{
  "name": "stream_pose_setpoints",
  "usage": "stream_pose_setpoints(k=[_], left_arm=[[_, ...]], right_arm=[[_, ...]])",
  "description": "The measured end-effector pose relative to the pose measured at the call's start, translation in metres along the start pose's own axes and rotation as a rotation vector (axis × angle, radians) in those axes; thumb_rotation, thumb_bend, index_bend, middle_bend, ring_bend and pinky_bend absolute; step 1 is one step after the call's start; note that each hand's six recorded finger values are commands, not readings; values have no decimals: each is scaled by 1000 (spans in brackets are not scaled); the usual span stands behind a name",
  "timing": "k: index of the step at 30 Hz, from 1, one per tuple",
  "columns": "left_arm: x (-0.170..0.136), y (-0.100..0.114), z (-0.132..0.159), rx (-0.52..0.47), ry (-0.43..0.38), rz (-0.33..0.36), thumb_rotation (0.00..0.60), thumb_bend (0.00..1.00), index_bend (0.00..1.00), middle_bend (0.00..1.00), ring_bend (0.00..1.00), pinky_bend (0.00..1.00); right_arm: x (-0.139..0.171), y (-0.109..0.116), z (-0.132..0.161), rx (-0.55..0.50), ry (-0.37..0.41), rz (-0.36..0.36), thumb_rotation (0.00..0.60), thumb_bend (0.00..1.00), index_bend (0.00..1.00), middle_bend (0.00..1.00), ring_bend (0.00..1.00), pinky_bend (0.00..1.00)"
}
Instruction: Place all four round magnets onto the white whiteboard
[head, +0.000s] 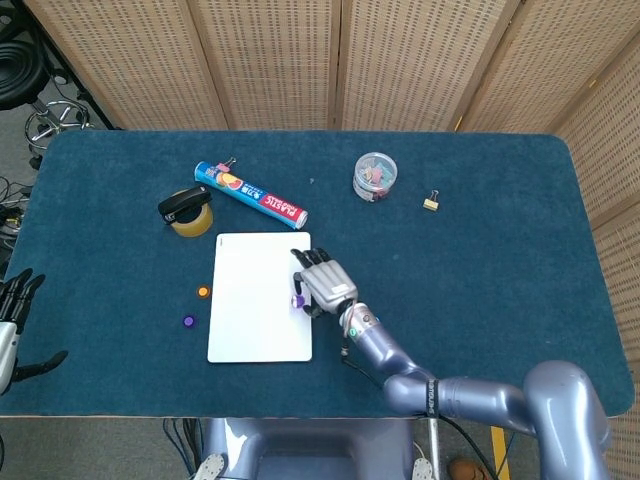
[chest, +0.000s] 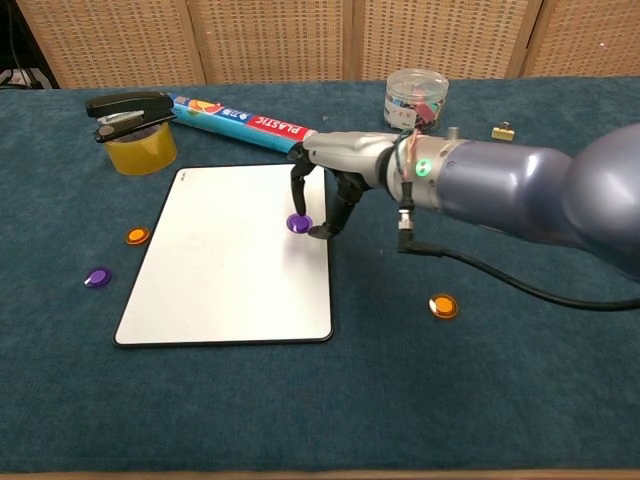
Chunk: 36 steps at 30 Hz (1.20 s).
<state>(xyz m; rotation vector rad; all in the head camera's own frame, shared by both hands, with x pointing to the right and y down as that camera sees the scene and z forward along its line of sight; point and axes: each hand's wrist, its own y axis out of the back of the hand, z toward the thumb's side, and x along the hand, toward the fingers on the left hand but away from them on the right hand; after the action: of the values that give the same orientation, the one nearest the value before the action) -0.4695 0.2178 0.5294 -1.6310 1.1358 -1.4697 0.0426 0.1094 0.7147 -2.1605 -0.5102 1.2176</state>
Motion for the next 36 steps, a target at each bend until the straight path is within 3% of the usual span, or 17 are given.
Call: stream_pose_setpoints(k=[11,16,20,28,32,36], left_arm=[[0,3,-3,-12,5,2,600,0,0,0,0,0],[0,4,-3,-15,6,4,600,0,0,0,0,0],[0,5,-3,-16,4,6,600,0,0,0,0,0],[-1,5,-3,-19,0,5,600,0,0,0,0,0],[-2,5,-2,-18,-5,0,600,0,0,0,0,0],[-3,4,-1,-16,-10,-3,600,0,0,0,0,0]], right_arm=[[-24,-10,13,3,-45,20,600,378,504,0,0,0],[-26,-13,15,-1,-41,29,600,377,156,0,0,0],[-25,-14,16,0,-37,34,600,377,52,0,0,0],[-14,-3,19,1,-8,6,600,369,35,0,0,0],[3,6,14,12,11,-23,600,107,37,0,0,0],[30,15,-4,27,11,-49,600,72,95,0,0,0]])
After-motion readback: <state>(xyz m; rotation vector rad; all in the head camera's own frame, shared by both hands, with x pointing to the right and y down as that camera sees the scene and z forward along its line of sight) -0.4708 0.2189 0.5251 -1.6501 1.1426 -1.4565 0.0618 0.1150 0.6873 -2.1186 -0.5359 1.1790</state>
